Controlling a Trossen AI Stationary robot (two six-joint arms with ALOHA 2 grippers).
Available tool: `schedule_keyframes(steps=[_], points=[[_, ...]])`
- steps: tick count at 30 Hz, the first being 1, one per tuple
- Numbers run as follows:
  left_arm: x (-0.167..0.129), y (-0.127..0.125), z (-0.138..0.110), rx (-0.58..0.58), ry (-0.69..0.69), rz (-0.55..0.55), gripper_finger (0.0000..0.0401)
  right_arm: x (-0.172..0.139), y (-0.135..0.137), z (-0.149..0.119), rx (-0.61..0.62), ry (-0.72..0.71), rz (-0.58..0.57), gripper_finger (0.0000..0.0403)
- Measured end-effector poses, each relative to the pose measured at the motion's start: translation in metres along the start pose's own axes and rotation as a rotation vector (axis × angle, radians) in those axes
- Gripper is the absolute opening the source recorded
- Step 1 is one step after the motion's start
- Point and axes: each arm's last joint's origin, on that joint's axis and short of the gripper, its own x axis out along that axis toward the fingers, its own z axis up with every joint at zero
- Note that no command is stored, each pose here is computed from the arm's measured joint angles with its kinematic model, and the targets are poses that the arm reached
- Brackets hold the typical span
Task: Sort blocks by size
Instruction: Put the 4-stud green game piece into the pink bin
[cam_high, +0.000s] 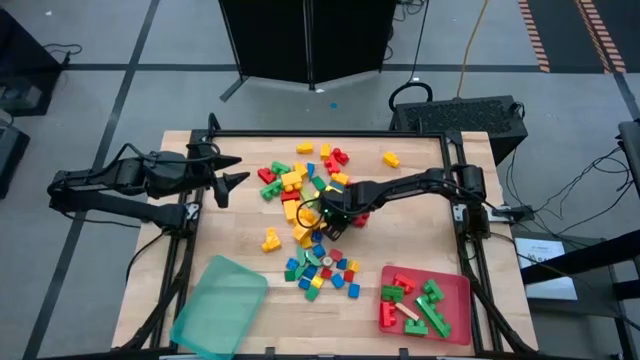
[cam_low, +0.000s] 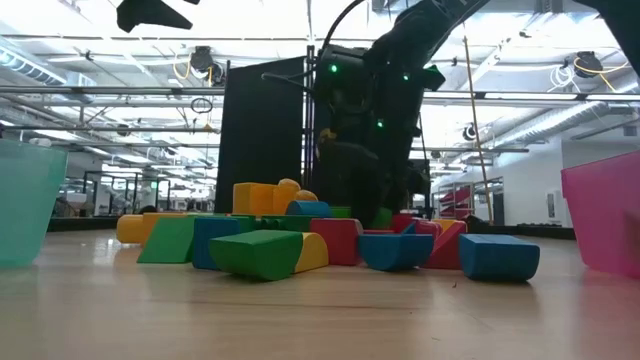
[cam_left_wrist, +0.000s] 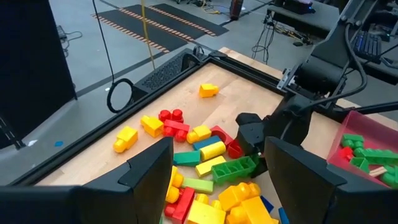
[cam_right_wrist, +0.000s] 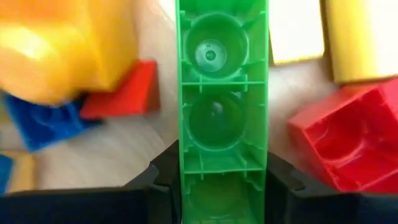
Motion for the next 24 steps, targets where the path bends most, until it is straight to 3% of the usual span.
schedule_keyframes(steps=[5, 9, 12, 17, 24], points=[[0.0, 0.0, 0.0, 0.0, 0.0, 0.0, 0.0255, -0.046, 0.015, 0.009, -0.028, -0.058, 0.053, 0.0117], [0.0, 0.0, 0.0, -0.001, -0.001, 0.0, 0.0255, -0.101, 0.025, -0.002, -0.053, -0.057, 0.069, 0.0117], [0.0, 0.0, 0.0, -0.001, -0.001, 0.0, 0.0255, -0.141, 0.029, -0.03, -0.026, -0.01, 0.066, 0.0117], [0.0, 0.0, 0.0, 0.0, -0.001, 0.0, 0.0255, -0.197, 0.03, -0.094, 0.131, 0.09, 0.014, 0.0117], [0.0, 0.0, 0.0, -0.006, -0.003, 0.006, 0.0255, -0.231, 0.036, -0.18, 0.308, 0.254, -0.164, 0.0117]])
